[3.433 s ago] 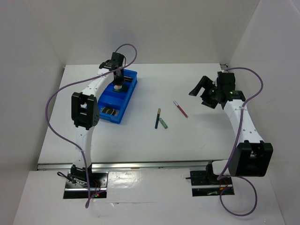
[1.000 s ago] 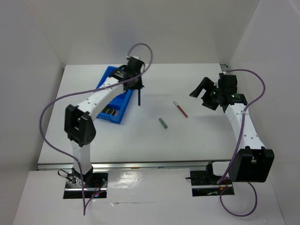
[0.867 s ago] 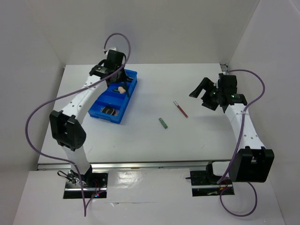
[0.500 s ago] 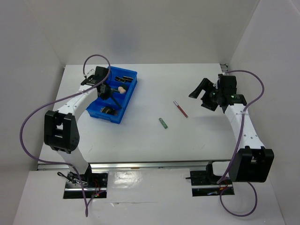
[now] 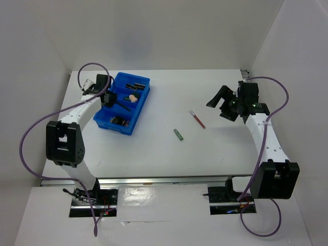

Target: Organize the makeup

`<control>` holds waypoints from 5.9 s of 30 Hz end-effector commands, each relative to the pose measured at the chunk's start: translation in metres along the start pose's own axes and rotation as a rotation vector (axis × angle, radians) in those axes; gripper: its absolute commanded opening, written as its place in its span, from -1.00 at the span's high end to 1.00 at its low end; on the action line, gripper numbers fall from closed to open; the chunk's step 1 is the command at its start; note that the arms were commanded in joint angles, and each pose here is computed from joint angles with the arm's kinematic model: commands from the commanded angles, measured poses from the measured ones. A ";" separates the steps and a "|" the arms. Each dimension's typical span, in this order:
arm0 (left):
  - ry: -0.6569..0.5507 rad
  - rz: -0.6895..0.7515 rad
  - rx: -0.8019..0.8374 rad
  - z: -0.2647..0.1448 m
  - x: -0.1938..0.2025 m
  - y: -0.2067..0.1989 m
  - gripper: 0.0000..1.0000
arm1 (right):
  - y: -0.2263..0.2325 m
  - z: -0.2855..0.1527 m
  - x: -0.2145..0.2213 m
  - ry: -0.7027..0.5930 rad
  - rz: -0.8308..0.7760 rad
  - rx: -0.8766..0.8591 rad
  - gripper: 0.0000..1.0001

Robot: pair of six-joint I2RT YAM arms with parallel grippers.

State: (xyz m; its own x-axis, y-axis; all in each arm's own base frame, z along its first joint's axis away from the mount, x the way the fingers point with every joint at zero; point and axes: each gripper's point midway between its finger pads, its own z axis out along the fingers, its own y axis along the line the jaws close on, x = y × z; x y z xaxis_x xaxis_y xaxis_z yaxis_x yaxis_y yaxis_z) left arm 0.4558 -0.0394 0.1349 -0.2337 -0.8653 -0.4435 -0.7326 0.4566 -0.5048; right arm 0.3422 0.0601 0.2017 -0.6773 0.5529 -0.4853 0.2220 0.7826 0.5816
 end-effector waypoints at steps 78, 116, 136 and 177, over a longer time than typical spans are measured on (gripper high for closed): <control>-0.189 0.452 0.180 -0.197 -0.128 -0.022 -0.43 | 0.090 0.154 0.180 0.398 -0.806 0.038 1.00; -0.063 0.500 0.162 -0.185 -0.099 0.015 -0.43 | 0.350 0.295 0.041 -0.407 -0.807 -0.531 0.82; -0.034 0.532 0.233 -0.191 -0.092 0.006 -0.38 | 0.379 0.178 -0.022 -0.524 -0.805 -0.444 0.08; 0.062 0.637 0.229 -0.166 -0.055 0.003 -0.35 | -0.039 0.199 0.106 0.419 -0.641 0.422 1.00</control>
State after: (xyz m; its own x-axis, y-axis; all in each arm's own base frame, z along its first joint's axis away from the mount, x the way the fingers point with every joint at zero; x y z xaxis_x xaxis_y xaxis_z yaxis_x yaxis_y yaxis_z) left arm 0.3619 -0.0310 0.2744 -0.6334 -0.4369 -0.6387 -0.2918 0.8993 -0.3258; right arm 0.4178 0.1435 0.0165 -0.9170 -0.0888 -0.3888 -0.1014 0.9948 0.0119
